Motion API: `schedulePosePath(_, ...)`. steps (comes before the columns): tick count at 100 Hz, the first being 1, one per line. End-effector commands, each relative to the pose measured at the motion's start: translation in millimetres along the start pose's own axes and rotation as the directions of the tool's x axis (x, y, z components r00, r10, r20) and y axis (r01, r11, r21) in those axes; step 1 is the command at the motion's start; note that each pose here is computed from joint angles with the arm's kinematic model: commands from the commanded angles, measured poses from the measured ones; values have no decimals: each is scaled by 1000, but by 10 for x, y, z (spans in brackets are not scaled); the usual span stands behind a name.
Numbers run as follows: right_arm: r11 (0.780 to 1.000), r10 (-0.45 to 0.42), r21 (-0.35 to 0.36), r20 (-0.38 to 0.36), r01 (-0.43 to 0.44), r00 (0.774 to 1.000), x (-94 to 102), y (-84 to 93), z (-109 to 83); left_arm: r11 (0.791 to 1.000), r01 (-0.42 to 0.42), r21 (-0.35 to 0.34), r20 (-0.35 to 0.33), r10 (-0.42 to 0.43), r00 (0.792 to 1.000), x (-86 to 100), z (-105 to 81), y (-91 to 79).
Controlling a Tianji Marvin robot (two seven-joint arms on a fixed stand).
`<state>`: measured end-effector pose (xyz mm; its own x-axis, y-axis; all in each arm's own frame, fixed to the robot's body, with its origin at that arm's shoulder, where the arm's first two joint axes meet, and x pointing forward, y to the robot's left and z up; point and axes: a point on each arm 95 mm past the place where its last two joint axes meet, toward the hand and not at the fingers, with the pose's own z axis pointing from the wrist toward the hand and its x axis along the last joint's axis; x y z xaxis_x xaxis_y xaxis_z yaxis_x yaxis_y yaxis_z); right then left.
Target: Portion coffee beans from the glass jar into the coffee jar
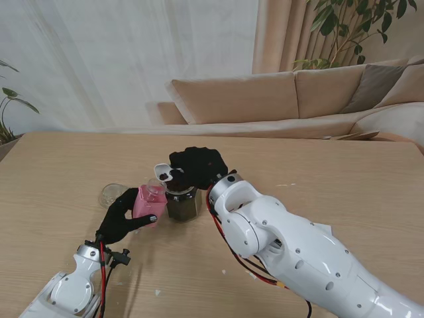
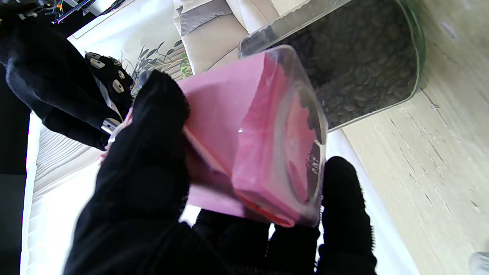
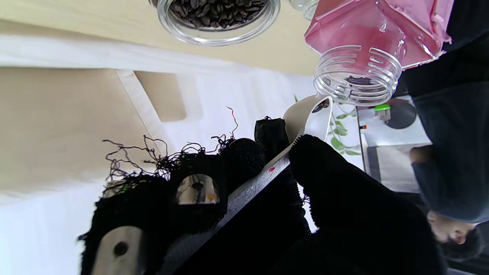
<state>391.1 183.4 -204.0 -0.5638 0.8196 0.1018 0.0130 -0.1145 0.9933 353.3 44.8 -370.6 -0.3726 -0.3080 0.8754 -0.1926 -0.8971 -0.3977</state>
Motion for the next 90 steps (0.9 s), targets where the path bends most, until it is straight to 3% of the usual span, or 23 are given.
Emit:
schedulePosePath(1,1000,-20,0,-26,20,999,80,-41,-14,1000,9,-13,-2,-9,1000,20,-4,43)
schedulePosePath(17,990,-134,-55,-61,131,989,146,-88,-37,1000,12,-12,-3,-12,1000,23,-6,38)
schedulePosePath(55,936,-330,-161,-97,313,939,223,-155,-120,1000,14,-7,-5,-14,1000,28,-8,27)
schedulePosePath(90,930,-332,-202,-104,307,937,219,-167,-142,1000,15,-9,-4,-15,1000,30,-7,34)
